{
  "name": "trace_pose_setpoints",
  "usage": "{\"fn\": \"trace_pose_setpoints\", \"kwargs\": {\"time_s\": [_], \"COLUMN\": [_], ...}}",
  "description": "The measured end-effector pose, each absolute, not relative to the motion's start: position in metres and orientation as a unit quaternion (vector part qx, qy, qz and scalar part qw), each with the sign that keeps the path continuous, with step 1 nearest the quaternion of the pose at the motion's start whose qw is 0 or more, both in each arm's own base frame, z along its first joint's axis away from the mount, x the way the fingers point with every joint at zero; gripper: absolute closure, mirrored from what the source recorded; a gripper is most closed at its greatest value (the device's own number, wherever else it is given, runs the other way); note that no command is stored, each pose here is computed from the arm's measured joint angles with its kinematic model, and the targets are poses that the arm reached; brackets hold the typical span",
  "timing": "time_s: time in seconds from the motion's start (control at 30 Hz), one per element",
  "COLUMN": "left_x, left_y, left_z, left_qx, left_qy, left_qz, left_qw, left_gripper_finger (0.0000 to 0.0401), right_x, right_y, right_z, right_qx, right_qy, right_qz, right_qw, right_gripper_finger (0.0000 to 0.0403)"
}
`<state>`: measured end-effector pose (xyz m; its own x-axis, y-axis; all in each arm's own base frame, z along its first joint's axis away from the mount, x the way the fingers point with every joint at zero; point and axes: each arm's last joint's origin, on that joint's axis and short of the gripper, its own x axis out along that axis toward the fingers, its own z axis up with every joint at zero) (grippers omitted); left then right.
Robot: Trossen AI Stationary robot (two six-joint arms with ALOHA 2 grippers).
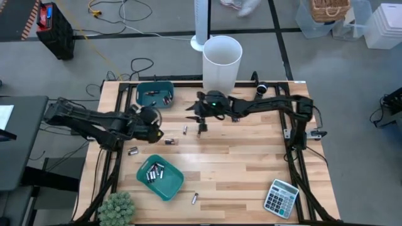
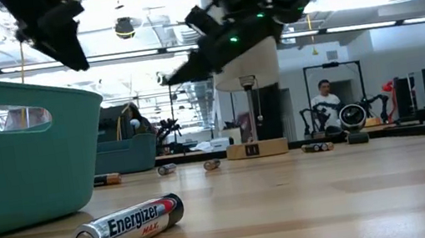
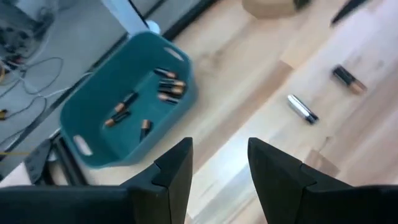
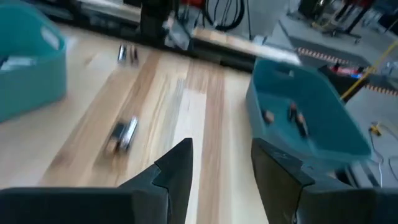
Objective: Sort batteries
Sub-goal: Put the silver battery into the green bin
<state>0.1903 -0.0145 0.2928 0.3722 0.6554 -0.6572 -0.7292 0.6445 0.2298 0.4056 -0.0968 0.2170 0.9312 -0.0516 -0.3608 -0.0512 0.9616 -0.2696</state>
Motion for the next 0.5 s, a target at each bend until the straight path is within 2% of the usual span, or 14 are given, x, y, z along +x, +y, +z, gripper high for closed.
{"fn": "trace_pose_setpoints", "kwargs": {"time_s": [0.23, 0.5], "left_x": [0.237, 0.268], "left_y": [0.017, 0.056], "left_z": [0.267, 0.236], "left_qx": [-0.088, -0.134], "left_qy": [0.433, 0.464], "left_qz": [0.369, 0.351], "left_qw": [0.818, 0.802], "left_gripper_finger": [0.0253, 0.0253], "right_x": [0.372, 0.345], "right_y": [-0.089, -0.070], "right_z": [0.226, 0.249], "right_qx": [-0.140, -0.171], "right_qy": [0.183, 0.139], "right_qz": [-0.003, -0.021], "right_qw": [0.973, 0.975], "right_gripper_finger": [0.0226, 0.0226]}}
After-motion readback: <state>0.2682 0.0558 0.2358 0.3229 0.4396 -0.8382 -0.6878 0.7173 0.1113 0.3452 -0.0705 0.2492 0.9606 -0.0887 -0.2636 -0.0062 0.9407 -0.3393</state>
